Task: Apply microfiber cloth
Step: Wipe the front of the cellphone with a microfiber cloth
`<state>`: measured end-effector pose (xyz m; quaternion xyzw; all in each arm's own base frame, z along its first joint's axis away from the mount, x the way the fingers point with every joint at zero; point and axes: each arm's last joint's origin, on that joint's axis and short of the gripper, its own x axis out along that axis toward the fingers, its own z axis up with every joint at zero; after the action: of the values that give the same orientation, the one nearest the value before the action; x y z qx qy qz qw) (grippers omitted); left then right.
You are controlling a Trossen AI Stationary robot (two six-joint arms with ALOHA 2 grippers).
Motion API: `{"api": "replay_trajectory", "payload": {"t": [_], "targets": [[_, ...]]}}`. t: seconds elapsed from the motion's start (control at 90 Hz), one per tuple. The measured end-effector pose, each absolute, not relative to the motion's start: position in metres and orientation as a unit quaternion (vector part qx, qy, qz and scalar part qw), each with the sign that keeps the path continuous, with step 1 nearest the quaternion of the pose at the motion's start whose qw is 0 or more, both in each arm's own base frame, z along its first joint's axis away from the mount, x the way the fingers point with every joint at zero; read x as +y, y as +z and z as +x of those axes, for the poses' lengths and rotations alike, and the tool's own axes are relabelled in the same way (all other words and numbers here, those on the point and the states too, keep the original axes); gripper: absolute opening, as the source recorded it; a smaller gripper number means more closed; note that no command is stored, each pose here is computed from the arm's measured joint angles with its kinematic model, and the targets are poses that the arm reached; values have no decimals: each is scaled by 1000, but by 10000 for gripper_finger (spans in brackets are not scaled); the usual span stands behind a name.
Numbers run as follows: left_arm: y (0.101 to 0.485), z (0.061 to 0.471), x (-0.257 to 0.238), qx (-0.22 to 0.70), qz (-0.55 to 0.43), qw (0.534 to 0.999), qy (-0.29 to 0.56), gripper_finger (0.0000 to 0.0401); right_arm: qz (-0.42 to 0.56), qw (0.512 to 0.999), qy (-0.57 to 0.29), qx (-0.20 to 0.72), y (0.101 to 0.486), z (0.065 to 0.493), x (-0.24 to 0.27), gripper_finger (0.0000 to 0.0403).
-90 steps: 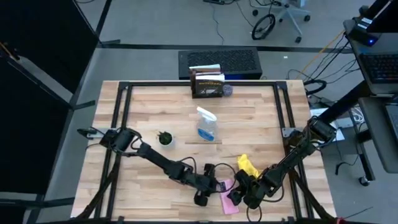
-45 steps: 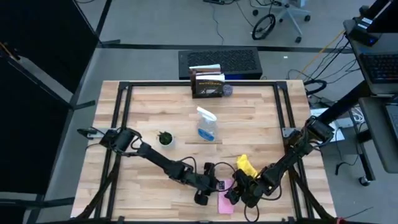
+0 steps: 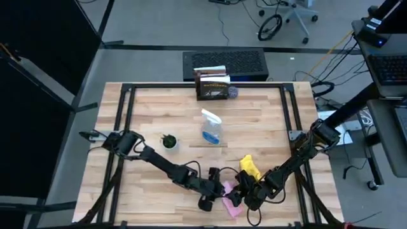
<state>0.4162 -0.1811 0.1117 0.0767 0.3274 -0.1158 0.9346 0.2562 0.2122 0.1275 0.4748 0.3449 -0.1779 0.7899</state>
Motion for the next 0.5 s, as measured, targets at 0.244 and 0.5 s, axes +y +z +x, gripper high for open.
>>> {"api": "replay_trajectory", "payload": {"t": [0.244,0.5], "targets": [[167,397,-185,340,-42,936,-77,154,463,774,-175,395,125,252,212,293],[151,382,-217,365,-179,914,-18,154,458,781,-166,391,126,252,213,293]]}}
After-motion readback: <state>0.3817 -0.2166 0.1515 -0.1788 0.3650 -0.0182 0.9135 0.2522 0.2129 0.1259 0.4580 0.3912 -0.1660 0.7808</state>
